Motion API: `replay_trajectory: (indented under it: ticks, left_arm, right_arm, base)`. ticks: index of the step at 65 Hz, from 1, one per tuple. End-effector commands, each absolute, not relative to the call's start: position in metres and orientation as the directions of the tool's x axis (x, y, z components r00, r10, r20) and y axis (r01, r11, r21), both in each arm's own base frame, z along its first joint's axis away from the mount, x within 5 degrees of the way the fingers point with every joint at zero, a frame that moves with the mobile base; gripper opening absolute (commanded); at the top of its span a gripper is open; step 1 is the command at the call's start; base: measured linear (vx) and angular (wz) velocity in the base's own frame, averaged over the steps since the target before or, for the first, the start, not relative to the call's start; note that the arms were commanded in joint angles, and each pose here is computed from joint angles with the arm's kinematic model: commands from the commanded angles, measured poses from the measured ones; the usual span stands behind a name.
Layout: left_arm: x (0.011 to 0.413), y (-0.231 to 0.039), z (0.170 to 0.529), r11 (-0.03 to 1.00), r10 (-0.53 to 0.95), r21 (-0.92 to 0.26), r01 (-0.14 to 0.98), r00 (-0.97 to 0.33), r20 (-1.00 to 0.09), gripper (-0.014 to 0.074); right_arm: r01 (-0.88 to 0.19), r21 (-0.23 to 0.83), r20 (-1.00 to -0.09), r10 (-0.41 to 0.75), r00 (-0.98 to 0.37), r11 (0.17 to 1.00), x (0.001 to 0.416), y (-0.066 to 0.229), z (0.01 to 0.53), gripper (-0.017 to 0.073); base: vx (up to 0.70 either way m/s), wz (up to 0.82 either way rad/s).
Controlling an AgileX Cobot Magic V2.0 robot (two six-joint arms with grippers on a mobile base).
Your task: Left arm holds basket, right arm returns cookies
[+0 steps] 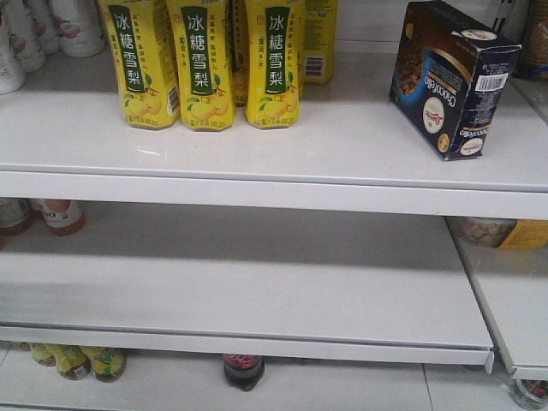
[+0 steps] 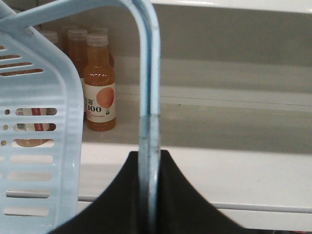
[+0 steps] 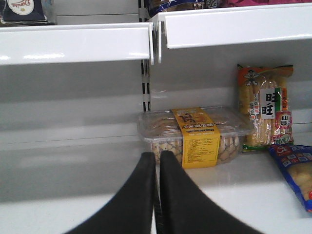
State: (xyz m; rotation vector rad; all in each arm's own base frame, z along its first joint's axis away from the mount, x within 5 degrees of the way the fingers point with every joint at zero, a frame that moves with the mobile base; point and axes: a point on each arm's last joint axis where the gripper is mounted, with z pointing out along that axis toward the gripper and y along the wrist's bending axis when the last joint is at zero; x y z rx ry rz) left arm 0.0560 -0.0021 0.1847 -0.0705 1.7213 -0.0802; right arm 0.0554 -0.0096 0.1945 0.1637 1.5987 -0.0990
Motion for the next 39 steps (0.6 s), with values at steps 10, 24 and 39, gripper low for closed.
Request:
replay_trajectory:
  ticks: [10, 24, 39]
  left_arm:
    - [0.0546, -0.0008, 0.2035, 0.998, -0.064, -0.064, 0.000, -0.004, -0.998, -0.0003]
    - [0.0546, -0.0008, 0.2035, 0.998, -0.064, -0.064, 0.000, -0.004, -0.998, -0.0003]
    - [0.0546, -0.0008, 0.2035, 0.998, -0.064, -0.064, 0.000, -0.004, -0.998, -0.0003]
  right_arm:
    - [0.165, 0.047, -0.999, 0.043, 0.027, 0.985, 0.0558, -0.0095, 0.1945, -0.0006]
    - [0.165, 0.040, -0.999, 0.036, 0.027, 0.985, 0.0557, -0.0095, 0.1949, -0.0006]
    - [0.165, 0.040, -0.999, 0.036, 0.027, 0.985, 0.0557, -0.0095, 0.1949, -0.0006]
  base:
    - [0.00, 0.00]
    - [0.00, 0.00]
    - [0.00, 0.00]
